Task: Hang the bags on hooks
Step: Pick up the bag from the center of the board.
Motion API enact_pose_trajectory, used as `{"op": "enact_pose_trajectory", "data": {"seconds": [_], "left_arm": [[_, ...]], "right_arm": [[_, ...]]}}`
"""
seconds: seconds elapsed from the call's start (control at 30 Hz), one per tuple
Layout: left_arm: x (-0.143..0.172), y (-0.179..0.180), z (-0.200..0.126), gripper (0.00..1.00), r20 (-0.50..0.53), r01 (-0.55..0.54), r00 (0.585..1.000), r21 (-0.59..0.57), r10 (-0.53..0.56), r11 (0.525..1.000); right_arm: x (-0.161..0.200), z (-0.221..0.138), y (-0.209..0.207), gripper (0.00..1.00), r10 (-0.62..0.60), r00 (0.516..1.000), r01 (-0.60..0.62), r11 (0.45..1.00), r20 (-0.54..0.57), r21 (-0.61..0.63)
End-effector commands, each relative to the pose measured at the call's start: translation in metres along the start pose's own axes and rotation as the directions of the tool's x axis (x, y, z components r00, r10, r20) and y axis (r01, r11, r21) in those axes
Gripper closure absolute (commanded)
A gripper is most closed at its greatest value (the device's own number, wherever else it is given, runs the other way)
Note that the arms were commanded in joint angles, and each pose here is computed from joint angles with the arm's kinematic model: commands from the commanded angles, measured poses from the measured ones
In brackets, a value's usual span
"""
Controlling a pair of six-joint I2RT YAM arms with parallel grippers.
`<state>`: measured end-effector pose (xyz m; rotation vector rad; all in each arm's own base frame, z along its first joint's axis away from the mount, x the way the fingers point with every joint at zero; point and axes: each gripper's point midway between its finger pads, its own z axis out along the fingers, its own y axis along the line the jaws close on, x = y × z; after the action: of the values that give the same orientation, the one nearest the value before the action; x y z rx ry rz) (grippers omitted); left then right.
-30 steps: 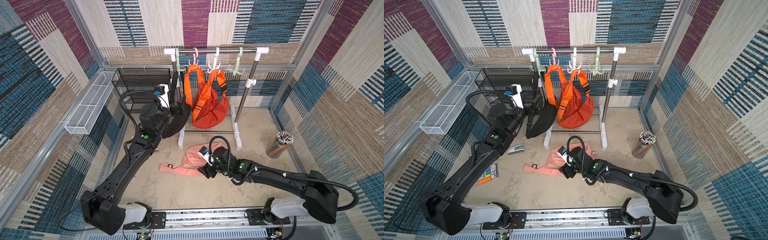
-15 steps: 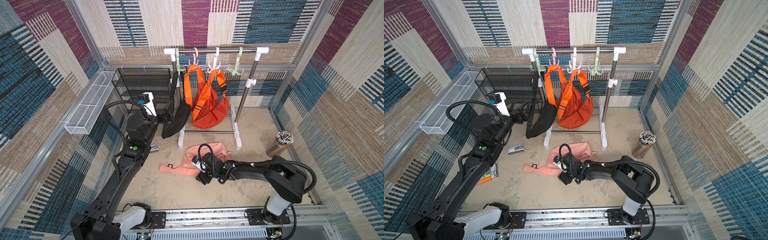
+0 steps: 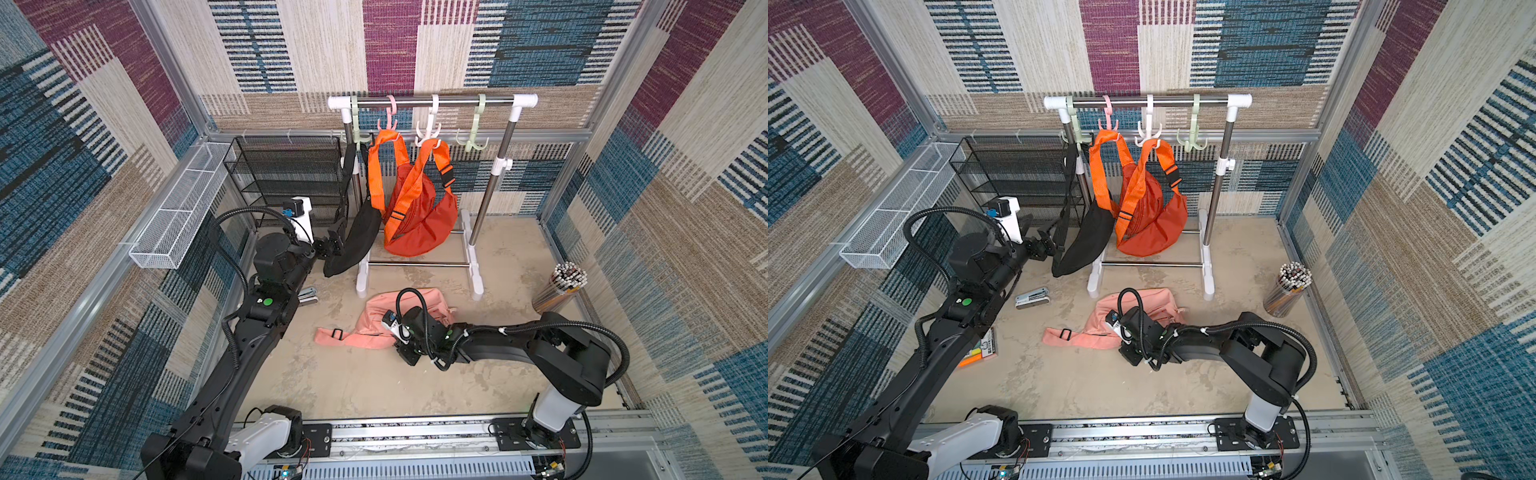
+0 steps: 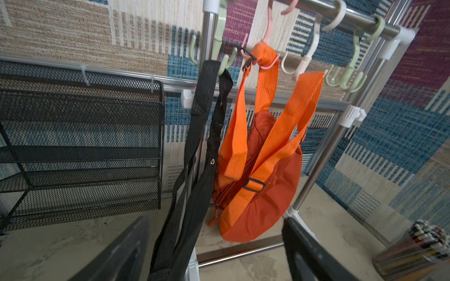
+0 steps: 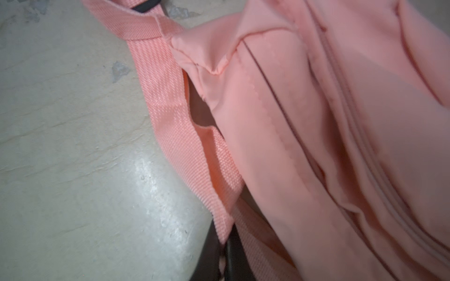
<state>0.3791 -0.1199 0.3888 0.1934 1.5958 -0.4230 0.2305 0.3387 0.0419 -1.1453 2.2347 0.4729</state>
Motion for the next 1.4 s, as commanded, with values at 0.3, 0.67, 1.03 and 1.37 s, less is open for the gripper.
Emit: {"op": "enact_pose_trajectory", "data": {"seconds": [0.3, 0.67, 1.03, 1.37], "left_arm": [[0.126, -0.087, -0.021, 0.21, -0.323, 0.008, 0.912, 0.630, 0.252, 0.777], [0.166, -0.120, -0.079, 0.21, -0.286, 0.072, 0.893, 0.854, 0.348, 0.516], [0.212, -0.115, -0.060, 0.24, -0.355, 0.099, 0.838, 0.846, 0.414, 0.524], [0.231, -0.109, -0.031, 0.35, -0.330, 0.000, 0.817, 0.819, 0.472, 0.573]], "right_arm": [[-0.097, -0.076, 0.002, 1.00, -0.026, 0.975, 0.023, 1.000, 0.220, 0.017], [-0.126, -0.107, -0.010, 1.00, 0.003, 0.951, -0.012, 1.000, 0.308, 0.029], [-0.140, -0.122, -0.006, 1.00, -0.009, 0.930, 0.007, 1.000, 0.368, 0.007], [-0.145, -0.140, 0.003, 1.00, -0.004, 0.906, 0.022, 0.999, 0.423, -0.036]]}}
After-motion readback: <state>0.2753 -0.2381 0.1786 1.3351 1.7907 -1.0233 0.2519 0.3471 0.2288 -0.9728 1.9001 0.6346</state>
